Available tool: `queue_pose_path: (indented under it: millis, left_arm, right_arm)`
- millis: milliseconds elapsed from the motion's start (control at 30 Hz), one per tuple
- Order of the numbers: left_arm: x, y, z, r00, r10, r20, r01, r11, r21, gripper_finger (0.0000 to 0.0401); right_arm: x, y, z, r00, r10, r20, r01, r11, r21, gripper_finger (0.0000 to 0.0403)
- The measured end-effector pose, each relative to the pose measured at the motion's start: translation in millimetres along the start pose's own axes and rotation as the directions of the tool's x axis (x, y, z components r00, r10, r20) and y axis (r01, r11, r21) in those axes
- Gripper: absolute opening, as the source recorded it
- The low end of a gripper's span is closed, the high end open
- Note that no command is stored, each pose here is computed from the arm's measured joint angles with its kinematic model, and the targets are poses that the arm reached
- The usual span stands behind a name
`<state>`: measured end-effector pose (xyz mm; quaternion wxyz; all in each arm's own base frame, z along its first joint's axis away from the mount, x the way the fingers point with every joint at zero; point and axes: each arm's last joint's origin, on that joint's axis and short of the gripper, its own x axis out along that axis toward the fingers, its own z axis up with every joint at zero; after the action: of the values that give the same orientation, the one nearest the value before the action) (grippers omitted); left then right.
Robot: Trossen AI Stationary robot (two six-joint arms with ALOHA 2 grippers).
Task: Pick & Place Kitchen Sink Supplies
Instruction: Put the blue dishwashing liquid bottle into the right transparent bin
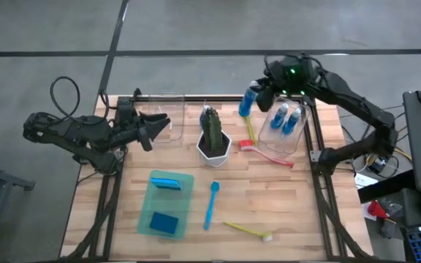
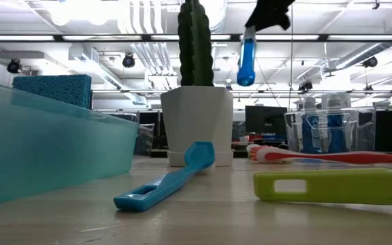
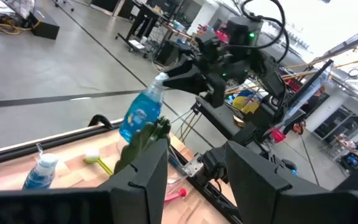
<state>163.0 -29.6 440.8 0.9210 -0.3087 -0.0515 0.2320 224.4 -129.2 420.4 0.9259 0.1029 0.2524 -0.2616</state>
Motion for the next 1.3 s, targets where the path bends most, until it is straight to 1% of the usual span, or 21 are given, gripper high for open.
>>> queue_pose_path:
  millis: [67, 200, 300, 433, 533, 633, 800, 967, 1167, 1300]
  left_arm:
    - [0, 0, 0, 1.0, -0.002, -0.005, 0.002, 1.0, 0.009, 0.0154]
    - [0, 0, -1, 1.0, -0.003, -0.009, 0.003, 1.0, 0.023, 0.0154]
    - [0, 0, -1, 1.0, -0.009, -0.02, 0.009, 1.0, 0.03, 0.0154]
    - [0, 1, -2, 0.999, -0.012, -0.03, 0.014, 0.999, 0.042, 0.0154]
    - [0, 1, -2, 0.999, -0.015, -0.034, 0.016, 0.999, 0.043, 0.0154]
    - [0, 0, -2, 0.999, -0.023, -0.041, 0.025, 0.999, 0.043, 0.0154]
    - [0, 0, -2, 0.999, -0.023, -0.042, 0.025, 0.999, 0.044, 0.0154]
    - [0, 0, -2, 0.999, -0.023, -0.042, 0.025, 0.999, 0.044, 0.0154]
    - [0, 1, -2, 0.999, -0.014, -0.035, 0.016, 0.999, 0.045, 0.0154]
    - [0, 1, -2, 1.0, -0.001, -0.024, 0.002, 0.999, 0.045, 0.0154]
  right_arm:
    - [-12, 5, -6, 1.0, -0.018, -0.005, 0.018, 1.0, 0.011, 0.0116]
    - [-31, 11, -28, 0.995, -0.093, -0.048, 0.095, 0.995, 0.035, 0.0114]
    - [-42, 14, -42, 0.993, -0.109, -0.041, 0.111, 0.991, 0.071, 0.0115]
    - [-53, 18, -62, 0.991, -0.126, -0.043, 0.13, 0.985, 0.111, 0.0118]
    - [-58, 18, -80, 0.984, -0.167, -0.056, 0.173, 0.977, 0.122, 0.0114]
    - [-63, 16, -96, 0.981, -0.187, -0.059, 0.194, 0.971, 0.14, 0.0113]
    - [-61, 12, -127, 0.968, -0.214, -0.131, 0.234, 0.958, 0.163, 0.0117]
    - [-61, 6, -150, 0.953, -0.267, -0.144, 0.291, 0.94, 0.177, 0.0112]
    - [-56, 1, -175, 0.937, -0.295, -0.185, 0.327, 0.928, 0.177, 0.0118]
    - [-50, -1, -195, 0.924, -0.313, -0.219, 0.353, 0.919, 0.177, 0.0114]
